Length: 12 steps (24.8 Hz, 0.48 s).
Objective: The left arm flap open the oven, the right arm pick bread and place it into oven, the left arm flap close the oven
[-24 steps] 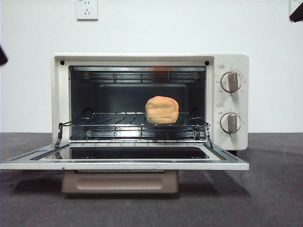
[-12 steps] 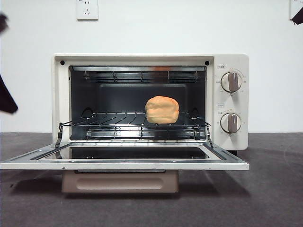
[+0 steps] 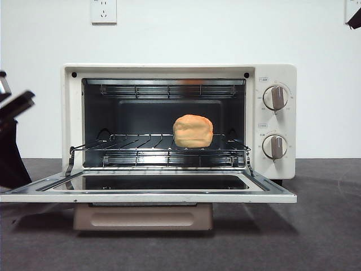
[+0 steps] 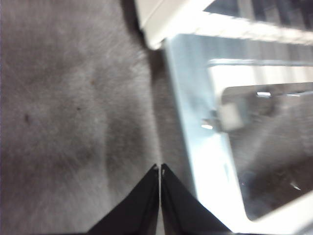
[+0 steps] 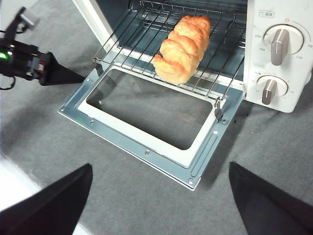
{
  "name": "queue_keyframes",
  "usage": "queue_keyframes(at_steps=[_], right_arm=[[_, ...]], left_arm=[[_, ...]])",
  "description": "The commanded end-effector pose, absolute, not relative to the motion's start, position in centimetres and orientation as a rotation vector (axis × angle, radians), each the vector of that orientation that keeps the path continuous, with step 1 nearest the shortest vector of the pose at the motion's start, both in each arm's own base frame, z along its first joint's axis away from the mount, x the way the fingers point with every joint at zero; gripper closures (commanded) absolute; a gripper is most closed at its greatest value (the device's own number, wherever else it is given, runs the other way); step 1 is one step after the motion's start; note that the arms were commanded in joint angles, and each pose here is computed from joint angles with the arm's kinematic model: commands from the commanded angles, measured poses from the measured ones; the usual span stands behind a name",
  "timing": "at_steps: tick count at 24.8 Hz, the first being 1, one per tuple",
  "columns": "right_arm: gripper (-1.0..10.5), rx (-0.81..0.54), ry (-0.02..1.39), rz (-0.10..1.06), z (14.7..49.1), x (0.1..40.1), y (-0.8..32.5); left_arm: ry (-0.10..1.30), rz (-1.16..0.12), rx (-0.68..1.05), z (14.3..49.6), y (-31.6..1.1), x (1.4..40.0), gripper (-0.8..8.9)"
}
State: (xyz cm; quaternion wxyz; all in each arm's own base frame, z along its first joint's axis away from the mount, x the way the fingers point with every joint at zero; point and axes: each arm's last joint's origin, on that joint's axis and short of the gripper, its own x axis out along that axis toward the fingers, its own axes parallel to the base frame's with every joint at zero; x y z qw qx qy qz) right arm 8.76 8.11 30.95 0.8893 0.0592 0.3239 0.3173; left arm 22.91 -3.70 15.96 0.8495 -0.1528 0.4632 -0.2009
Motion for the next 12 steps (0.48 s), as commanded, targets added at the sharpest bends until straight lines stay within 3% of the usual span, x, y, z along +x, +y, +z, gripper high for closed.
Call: queue_keyframes(at_steps=[1,12], right_arm=[[5.0,0.117,0.653,0.679,31.5,8.7,8.2],[5.0,0.118,0.652,0.679,31.5,8.7,8.2]], left_arm=[[0.988,-0.431,-0.313,15.2,-3.8,23.3,7.99],[1.041,-0.557,-0.385,14.1,-4.3,23.5,7.99]])
